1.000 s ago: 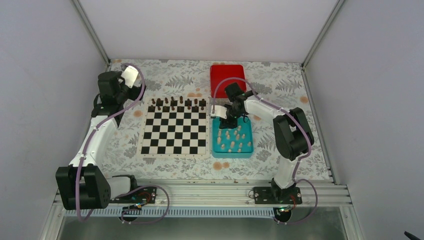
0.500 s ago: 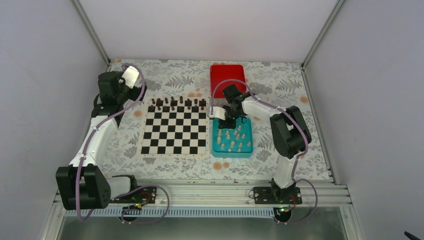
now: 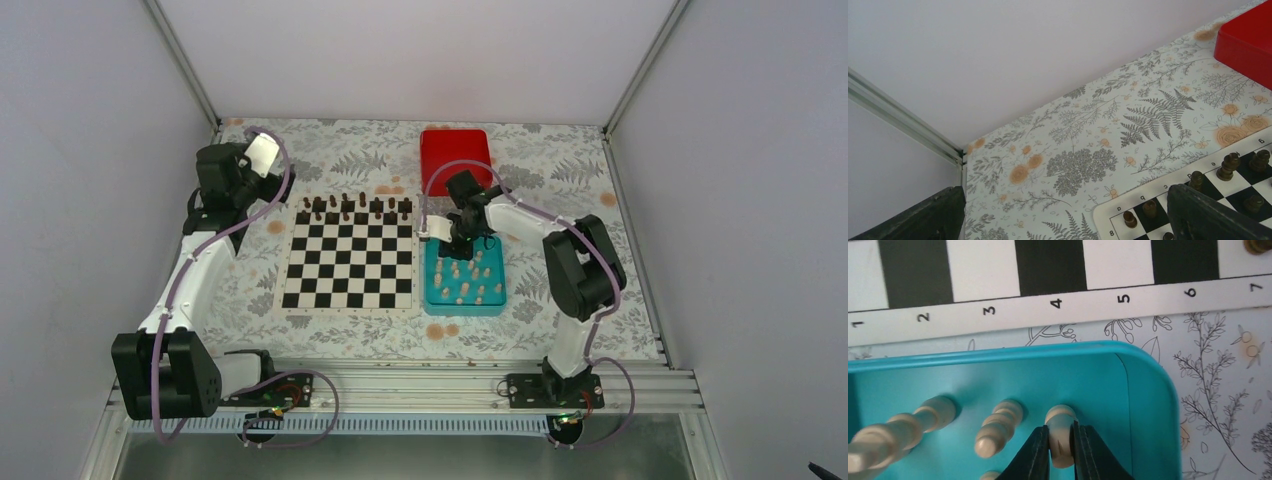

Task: Set up the chess pieces on the board
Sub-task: Pick up the chess piece from the storage box, then place the chess piece on the chessboard.

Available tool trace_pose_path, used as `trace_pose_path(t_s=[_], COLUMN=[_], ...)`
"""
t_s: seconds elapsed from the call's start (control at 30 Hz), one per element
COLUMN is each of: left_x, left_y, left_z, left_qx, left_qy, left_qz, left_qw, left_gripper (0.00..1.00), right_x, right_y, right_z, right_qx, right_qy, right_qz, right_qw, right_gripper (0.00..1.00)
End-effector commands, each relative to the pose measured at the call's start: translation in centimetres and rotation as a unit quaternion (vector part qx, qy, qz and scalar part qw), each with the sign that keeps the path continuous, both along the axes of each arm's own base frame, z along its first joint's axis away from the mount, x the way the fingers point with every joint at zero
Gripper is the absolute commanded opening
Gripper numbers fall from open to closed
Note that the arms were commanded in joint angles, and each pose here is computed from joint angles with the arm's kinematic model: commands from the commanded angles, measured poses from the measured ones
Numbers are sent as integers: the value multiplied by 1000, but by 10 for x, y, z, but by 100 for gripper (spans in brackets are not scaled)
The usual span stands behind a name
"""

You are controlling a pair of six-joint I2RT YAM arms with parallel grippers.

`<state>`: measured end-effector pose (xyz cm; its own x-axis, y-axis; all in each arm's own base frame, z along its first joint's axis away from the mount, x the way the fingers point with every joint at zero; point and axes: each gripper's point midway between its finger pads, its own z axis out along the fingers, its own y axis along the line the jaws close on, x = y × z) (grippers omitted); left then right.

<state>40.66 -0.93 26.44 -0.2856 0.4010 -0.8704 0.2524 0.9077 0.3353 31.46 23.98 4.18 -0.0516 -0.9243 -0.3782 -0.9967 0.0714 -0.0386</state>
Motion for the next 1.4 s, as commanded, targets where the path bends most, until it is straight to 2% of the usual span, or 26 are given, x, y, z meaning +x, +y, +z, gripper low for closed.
trace_pose_path(t_s=[0.0,0.23,0.43,0.73,1.0,1.37], left_x=[-4,-4,-4,-3,0,2], left_y=[-1,-1,0,7,10,10], left_z=[1,12,17,16,12,5], left_qx=[1,2,1,9,8,2], left_qy=[-5,-15,-20,-23,-22,-18], left_qz=[-8,-8,-6,6,12,11], left_qw=[1000,1000,1000,1000,1000,1000], left_gripper=[100,100,100,100,100,100], right_x=[0,1,-27,-73,-95,-118], right_y=[11,15,56,112,118,128], right_z=[43,92,112,79,41,16], right_qx=[29,21,26,19,14,16], right_qy=[-27,-65,-67,-34,-2,25], right_qz=[4,7,57,133,156,176], right_qw=[999,998,996,990,988,984], right_gripper=[10,9,9,9,9,10])
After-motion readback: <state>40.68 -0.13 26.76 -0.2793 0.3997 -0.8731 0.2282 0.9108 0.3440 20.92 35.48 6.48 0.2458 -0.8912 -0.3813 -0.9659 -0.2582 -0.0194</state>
